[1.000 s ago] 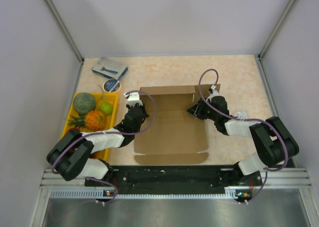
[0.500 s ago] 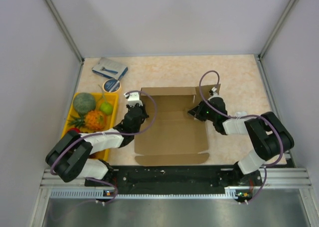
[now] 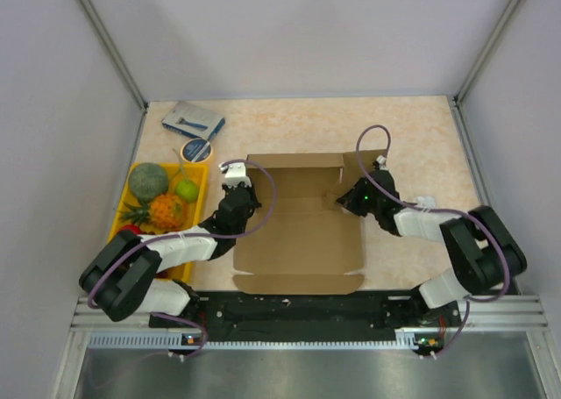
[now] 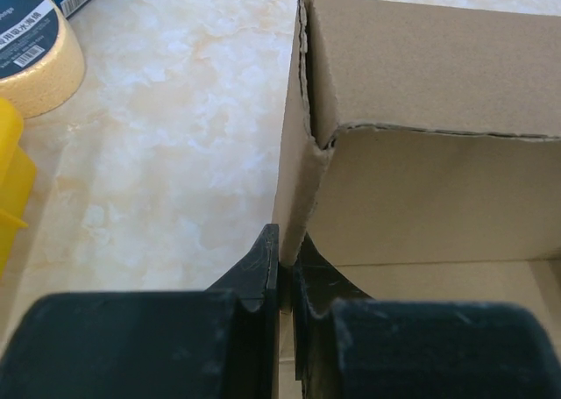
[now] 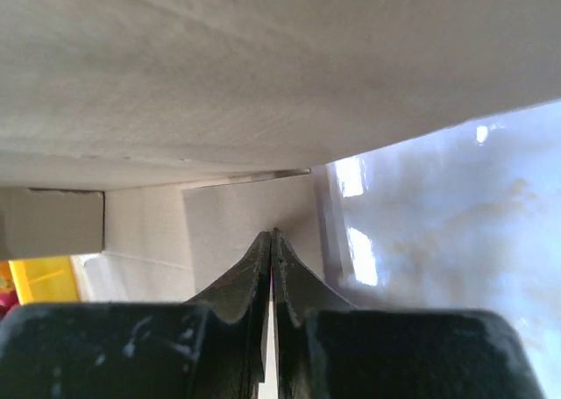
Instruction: Fold the paper box
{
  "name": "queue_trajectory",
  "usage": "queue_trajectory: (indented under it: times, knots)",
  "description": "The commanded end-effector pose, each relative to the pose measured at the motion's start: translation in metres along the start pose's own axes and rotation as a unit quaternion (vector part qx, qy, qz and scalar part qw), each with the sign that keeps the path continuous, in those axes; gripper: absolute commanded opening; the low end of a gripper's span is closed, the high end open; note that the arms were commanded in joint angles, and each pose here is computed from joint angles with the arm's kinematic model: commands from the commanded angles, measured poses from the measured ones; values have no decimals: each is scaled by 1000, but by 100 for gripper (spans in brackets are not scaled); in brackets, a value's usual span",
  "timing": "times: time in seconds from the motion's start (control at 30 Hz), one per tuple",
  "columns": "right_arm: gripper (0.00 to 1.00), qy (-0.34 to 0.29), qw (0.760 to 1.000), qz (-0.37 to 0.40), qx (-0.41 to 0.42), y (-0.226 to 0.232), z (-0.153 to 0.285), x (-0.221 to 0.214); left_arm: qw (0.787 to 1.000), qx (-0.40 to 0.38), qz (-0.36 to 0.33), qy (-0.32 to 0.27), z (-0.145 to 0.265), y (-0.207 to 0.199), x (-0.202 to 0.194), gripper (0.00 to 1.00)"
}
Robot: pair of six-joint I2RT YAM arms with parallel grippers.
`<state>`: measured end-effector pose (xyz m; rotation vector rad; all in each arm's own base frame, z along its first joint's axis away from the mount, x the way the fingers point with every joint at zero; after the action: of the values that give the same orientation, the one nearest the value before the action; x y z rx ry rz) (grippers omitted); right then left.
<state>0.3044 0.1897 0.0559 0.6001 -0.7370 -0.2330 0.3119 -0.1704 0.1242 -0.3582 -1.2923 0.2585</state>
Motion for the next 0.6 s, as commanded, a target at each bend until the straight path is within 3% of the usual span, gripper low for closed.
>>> queue_trajectory:
  times: [0.0,0.07,0.13,0.17,0.2,0.33,0.43,0.57]
  knots:
    - [4,4,991,122,-53,5,50,21,999,-8,4,-38,-1,-9,21,0]
    - [14,1,984,170,-58,20,68,44,999,1,-9,-45,-2,-3,25,0]
    - [25,65,969,220,-91,10,89,36,999,0,-18,-51,-3,-1,28,0]
    - [27,65,965,236,-91,22,99,51,999,-2,-20,-50,-3,0,28,0]
    - [29,116,951,259,-125,9,115,42,998,-5,-20,-52,-2,-1,30,0]
    - [42,54,926,317,-196,9,153,86,998,-21,-32,-54,-2,-4,32,0]
    - [43,-8,897,377,-229,17,172,124,997,-23,-39,-56,-2,-4,34,0]
    - [52,-9,859,461,-221,35,171,156,997,-18,-50,-60,-1,3,35,0]
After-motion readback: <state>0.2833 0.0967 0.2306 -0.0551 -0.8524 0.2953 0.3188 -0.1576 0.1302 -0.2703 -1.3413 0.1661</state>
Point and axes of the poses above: each gripper's point midway between its finger pads, its own z axis back along the fingers, its own y axis along the line the jaws close on, x = y × z, the point moved 3 cm from there along z, back along the fingers, and after that the axes turned 12 degrees about z, right-handed, at the moved point
